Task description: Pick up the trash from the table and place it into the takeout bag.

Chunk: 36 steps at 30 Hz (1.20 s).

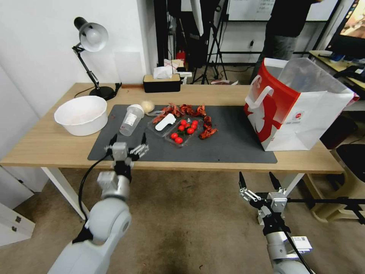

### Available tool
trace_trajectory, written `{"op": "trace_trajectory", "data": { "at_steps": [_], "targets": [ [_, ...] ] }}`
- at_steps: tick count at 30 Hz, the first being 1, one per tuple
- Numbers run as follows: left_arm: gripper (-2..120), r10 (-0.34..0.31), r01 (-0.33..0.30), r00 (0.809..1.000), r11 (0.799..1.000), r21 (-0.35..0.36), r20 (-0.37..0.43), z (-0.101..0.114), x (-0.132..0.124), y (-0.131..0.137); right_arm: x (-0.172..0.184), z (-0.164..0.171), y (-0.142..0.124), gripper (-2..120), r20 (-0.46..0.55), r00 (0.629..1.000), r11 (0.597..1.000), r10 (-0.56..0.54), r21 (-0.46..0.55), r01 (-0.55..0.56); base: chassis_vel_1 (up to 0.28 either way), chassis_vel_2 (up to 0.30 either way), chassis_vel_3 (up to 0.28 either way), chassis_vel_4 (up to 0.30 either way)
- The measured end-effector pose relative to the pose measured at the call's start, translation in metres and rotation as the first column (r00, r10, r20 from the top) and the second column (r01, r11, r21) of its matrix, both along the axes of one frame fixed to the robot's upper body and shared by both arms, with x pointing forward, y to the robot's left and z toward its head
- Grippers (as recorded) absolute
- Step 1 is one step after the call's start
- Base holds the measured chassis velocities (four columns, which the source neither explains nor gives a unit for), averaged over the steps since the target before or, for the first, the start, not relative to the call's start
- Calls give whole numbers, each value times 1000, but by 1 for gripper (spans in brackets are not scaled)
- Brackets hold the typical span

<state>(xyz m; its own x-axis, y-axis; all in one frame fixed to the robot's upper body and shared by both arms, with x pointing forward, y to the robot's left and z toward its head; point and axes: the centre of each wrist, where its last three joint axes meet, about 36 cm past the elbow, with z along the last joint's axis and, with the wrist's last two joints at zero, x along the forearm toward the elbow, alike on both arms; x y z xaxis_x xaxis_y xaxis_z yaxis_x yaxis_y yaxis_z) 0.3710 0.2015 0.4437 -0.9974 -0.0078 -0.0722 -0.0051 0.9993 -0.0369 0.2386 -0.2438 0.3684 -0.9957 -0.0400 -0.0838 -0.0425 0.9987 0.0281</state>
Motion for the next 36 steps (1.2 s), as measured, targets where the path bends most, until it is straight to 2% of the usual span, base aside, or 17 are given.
{"op": "trace_trajectory", "data": {
  "at_steps": [15,18,22,26,29,32,35,36],
  "targets": [
    [100,1,-1,1000,1000,-11,-4,-18,-33,10,0,1,1,100,2,1000,1000,3,1,-3,0,0,0,0],
    [100,7,-7,1000,1000,-15,-3,-18,-42,12,0,1,1,100,2,1000,1000,4,2,-4,0,0,0,0],
    [100,1,-2,1000,1000,-21,-17,-16,-67,15,-1,2,0,100,5,1000,1000,6,2,-6,0,0,0,0],
    [100,-1,1,1000,1000,-15,-28,-21,-76,15,0,4,-1,100,11,1000,1000,7,0,-7,0,0,0,0],
    [100,4,-4,999,1000,-16,-43,-29,-73,14,2,5,-1,100,14,1000,1000,5,10,-5,0,0,0,0],
    [100,0,-1,999,1000,-8,-47,-36,-58,19,2,4,-3,100,13,1000,1000,2,15,-2,0,0,0,0],
    [100,-60,60,998,998,13,-11,-38,-13,40,2,3,-3,100,9,1000,1000,7,13,-7,0,0,0,0],
    [100,-60,60,998,998,13,-11,-38,-13,40,2,3,-3,100,9,1000,1000,7,13,-7,0,0,0,0]
  ]
}}
